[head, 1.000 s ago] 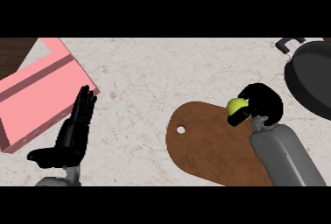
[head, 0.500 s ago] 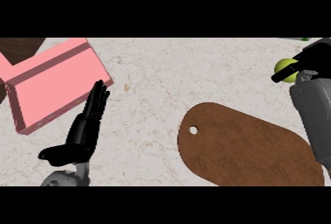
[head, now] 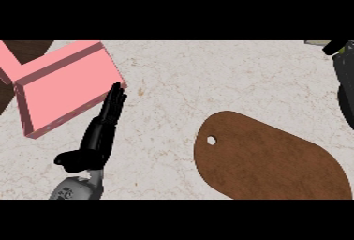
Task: Pick the pear from the cutting board and place it in the pot
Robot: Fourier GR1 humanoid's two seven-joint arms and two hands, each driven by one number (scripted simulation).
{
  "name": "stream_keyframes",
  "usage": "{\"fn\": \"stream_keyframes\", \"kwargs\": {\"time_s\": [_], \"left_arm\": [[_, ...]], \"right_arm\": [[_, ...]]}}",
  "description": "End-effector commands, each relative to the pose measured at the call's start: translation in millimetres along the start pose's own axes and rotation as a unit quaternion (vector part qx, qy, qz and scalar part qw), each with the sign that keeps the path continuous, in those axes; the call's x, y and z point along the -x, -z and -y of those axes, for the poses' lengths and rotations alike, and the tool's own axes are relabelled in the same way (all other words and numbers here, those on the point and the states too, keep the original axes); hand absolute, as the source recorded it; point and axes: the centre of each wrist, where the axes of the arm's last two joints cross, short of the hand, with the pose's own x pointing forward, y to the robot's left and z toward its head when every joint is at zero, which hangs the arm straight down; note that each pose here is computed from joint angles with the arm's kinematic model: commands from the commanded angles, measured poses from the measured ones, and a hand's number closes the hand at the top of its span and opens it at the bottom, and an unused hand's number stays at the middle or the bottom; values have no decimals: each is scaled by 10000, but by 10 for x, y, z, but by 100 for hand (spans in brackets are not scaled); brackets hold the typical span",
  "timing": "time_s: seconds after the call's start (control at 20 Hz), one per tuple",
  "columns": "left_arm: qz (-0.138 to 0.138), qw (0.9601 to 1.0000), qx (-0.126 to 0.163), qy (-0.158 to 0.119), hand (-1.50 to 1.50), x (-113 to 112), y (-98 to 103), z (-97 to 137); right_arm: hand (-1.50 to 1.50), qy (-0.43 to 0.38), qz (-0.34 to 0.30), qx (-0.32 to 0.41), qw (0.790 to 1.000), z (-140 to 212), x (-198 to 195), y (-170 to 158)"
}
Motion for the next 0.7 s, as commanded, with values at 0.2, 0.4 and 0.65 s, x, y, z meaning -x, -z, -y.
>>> {"fn": "stream_keyframes", "kwargs": {"time_s": [0.2,0.4,0.65], "left_arm": [[-43,10000,-31,-18,0,-11,84,5],[-72,9997,-245,11,0,62,32,-84],[-176,9996,-225,76,0,145,-54,-66]], "right_arm": [[150,-109,-1171,761,9901,140,-190,99],[150,-96,-1479,917,9847,151,-138,228],[150,-283,-1777,995,9786,131,-17,411]]}}
